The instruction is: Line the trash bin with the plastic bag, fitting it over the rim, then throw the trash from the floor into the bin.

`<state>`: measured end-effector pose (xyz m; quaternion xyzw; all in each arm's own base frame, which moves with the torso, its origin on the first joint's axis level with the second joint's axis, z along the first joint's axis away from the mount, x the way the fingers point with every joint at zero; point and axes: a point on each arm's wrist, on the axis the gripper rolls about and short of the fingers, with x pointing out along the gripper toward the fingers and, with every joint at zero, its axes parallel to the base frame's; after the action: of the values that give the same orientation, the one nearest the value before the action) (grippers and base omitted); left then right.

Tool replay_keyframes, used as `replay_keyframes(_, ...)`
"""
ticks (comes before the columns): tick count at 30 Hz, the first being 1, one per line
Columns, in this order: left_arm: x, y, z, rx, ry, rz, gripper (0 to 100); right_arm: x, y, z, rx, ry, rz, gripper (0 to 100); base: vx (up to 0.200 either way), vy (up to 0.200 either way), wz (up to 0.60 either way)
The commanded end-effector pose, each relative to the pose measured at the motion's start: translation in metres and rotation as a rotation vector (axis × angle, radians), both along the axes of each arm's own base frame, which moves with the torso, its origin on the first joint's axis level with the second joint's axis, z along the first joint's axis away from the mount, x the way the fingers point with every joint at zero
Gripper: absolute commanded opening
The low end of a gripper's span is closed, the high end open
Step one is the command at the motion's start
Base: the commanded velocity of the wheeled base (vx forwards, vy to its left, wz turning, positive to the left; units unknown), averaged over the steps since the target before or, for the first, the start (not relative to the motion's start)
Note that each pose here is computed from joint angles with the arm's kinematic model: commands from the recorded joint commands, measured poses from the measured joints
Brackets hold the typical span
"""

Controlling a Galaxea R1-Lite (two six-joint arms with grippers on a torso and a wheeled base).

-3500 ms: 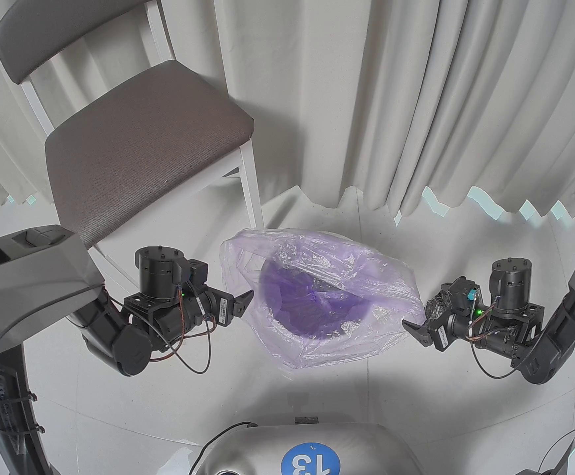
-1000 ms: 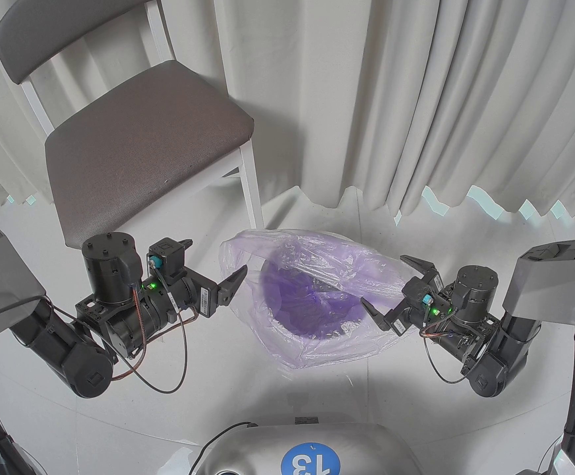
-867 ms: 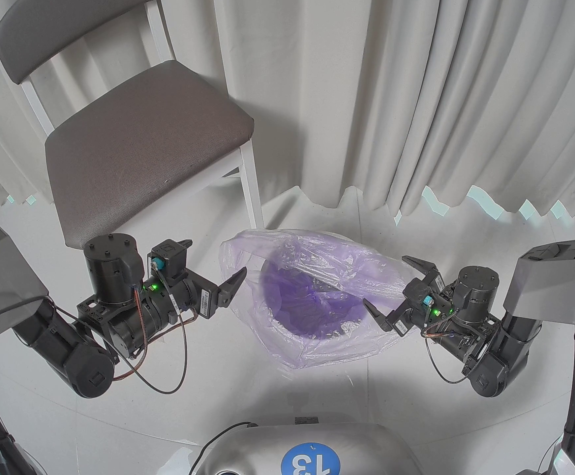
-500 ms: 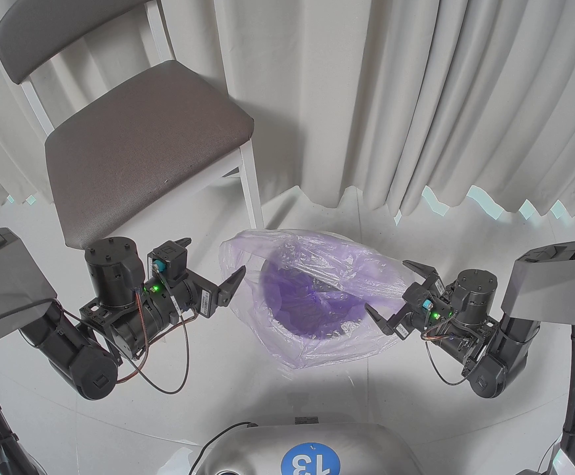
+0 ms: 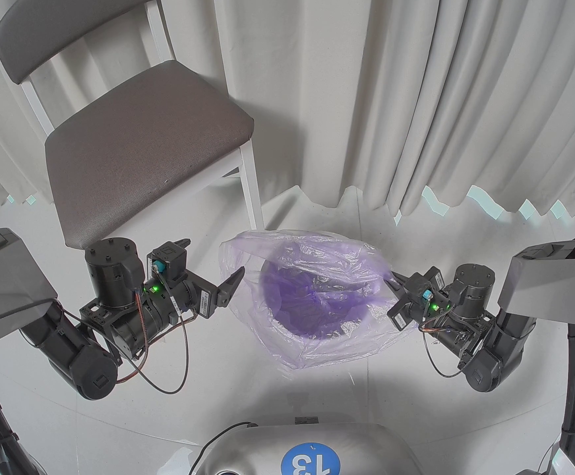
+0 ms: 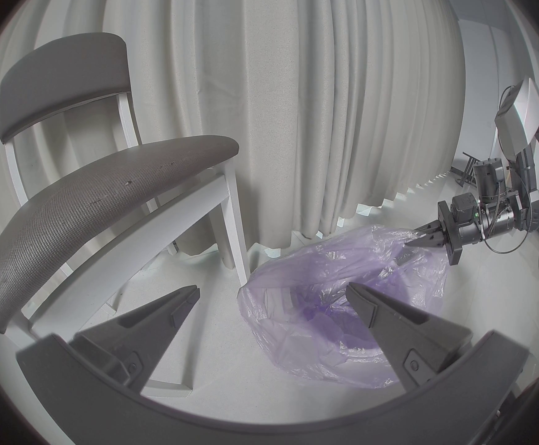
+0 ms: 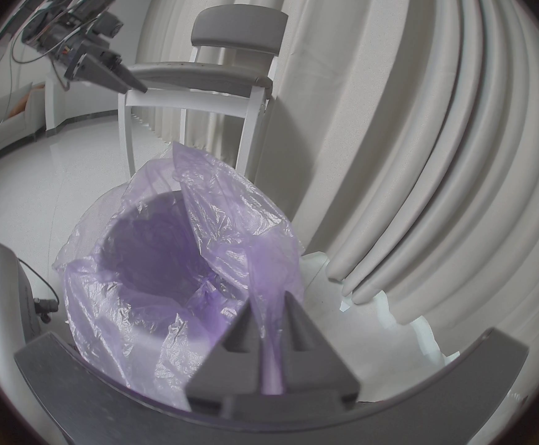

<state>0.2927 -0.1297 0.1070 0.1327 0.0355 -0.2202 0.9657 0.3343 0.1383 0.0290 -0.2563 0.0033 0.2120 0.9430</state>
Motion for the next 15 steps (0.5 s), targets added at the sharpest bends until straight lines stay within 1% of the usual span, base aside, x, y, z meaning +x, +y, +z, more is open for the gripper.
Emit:
replay_keyframes(1,0.000,0.000,0.000,0.000,0.000,0.000,100,0.003,0.001,0.008,0.026,-0.039,-0.004,0,0.000,0.000,0.00)
replay_keyframes(4,0.001,0.001,0.001,-0.002,-0.003,0.005,100,0.016,0.007,0.018,0.151,-0.056,-0.028,0,0.000,0.000,0.00)
replay_keyframes(5,0.001,0.002,0.000,-0.001,-0.001,0.008,100,0.021,0.010,0.023,0.211,-0.064,-0.039,0,0.000,0.000,0.00)
replay_keyframes(6,0.002,0.002,0.001,-0.001,-0.003,0.009,100,0.025,0.011,0.025,0.244,-0.073,-0.052,0,0.000,0.000,0.00)
replay_keyframes(8,0.002,0.003,0.001,-0.002,-0.004,0.012,100,0.033,0.013,0.025,0.279,-0.073,-0.074,0,0.000,0.000,0.00)
replay_keyframes(12,0.003,0.004,0.001,-0.001,-0.005,0.015,100,0.042,0.013,0.025,0.300,-0.055,-0.091,0,0.000,0.000,0.00)
replay_keyframes(13,0.003,0.004,0.001,-0.002,-0.004,0.014,100,0.048,0.012,0.026,0.340,-0.044,-0.101,0,0.000,0.000,0.00)
replay_keyframes(15,0.003,0.004,0.001,-0.002,-0.004,0.015,100,0.053,0.012,0.027,0.368,-0.038,-0.118,0,0.000,0.000,0.00)
